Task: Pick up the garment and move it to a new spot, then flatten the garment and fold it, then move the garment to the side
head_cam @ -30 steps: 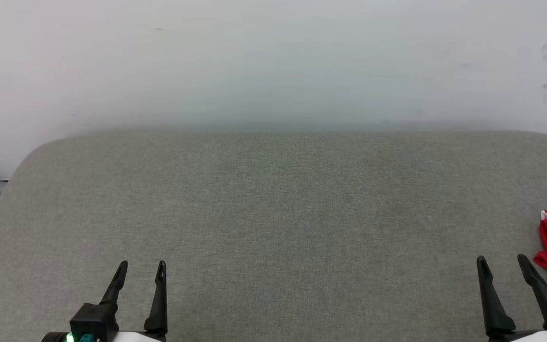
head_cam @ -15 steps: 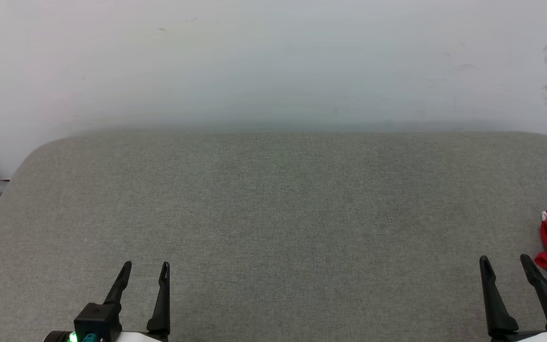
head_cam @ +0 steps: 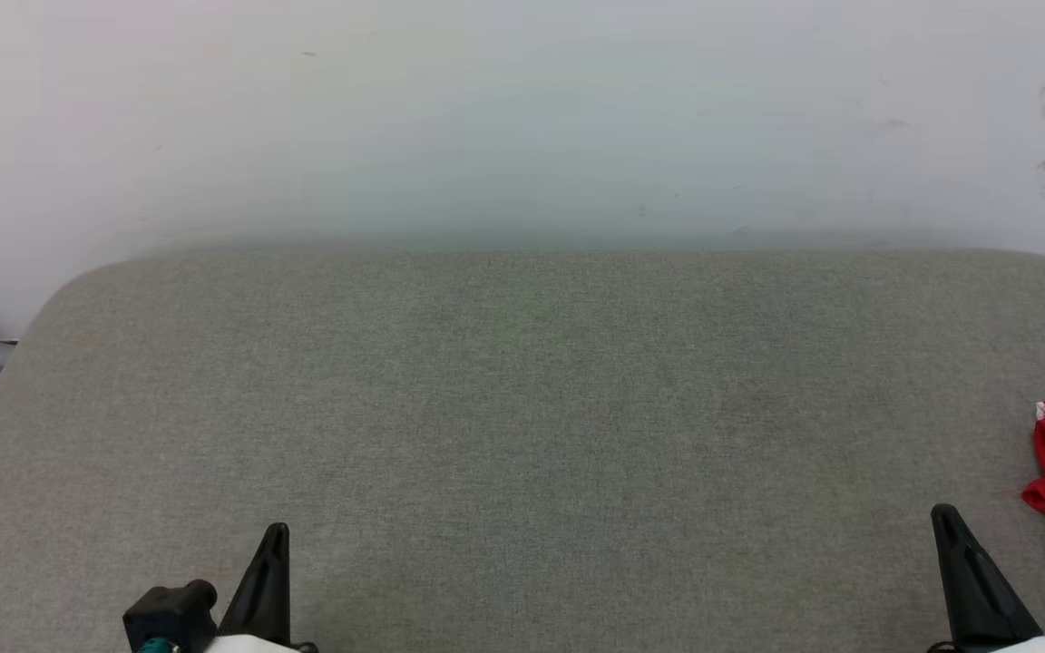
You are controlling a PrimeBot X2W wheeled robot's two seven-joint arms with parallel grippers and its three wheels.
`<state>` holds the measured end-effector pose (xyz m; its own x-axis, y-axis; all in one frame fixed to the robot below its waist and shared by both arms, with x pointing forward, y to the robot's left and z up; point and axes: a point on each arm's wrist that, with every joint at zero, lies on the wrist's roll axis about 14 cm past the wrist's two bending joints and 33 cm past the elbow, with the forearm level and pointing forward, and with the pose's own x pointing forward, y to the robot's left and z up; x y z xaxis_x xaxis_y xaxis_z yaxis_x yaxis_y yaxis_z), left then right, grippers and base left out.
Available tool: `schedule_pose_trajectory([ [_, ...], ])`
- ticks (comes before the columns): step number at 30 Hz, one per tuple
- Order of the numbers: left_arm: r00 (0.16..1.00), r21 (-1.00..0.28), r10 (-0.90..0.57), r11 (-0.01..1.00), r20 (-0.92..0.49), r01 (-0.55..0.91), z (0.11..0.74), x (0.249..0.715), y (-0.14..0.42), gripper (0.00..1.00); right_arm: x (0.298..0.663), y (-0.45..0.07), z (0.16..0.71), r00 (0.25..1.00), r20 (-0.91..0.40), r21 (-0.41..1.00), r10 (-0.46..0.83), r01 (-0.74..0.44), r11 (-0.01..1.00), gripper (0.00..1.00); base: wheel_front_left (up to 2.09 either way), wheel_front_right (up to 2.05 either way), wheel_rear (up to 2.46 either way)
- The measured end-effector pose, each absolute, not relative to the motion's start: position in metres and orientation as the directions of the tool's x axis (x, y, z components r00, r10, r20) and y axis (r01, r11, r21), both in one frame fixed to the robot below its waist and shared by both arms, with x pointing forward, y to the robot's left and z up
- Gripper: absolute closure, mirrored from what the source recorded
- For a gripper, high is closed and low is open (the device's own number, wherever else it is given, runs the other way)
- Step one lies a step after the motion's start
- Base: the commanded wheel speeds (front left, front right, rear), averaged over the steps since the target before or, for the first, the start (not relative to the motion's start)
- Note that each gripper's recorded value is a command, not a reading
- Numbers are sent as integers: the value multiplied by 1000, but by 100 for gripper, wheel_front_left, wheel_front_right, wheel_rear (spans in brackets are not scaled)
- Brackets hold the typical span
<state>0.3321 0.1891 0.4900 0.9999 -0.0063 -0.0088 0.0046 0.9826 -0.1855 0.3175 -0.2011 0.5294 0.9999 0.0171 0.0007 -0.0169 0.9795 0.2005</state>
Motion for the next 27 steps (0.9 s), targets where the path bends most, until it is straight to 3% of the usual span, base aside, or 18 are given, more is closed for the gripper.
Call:
schedule_pose_trajectory([
  [27, 996, -600, 36, 796, -84, -79, 486, 351, 199, 100, 341, -196, 521, 999, 9, 624, 33, -32, 781, 100, 0, 0, 0],
])
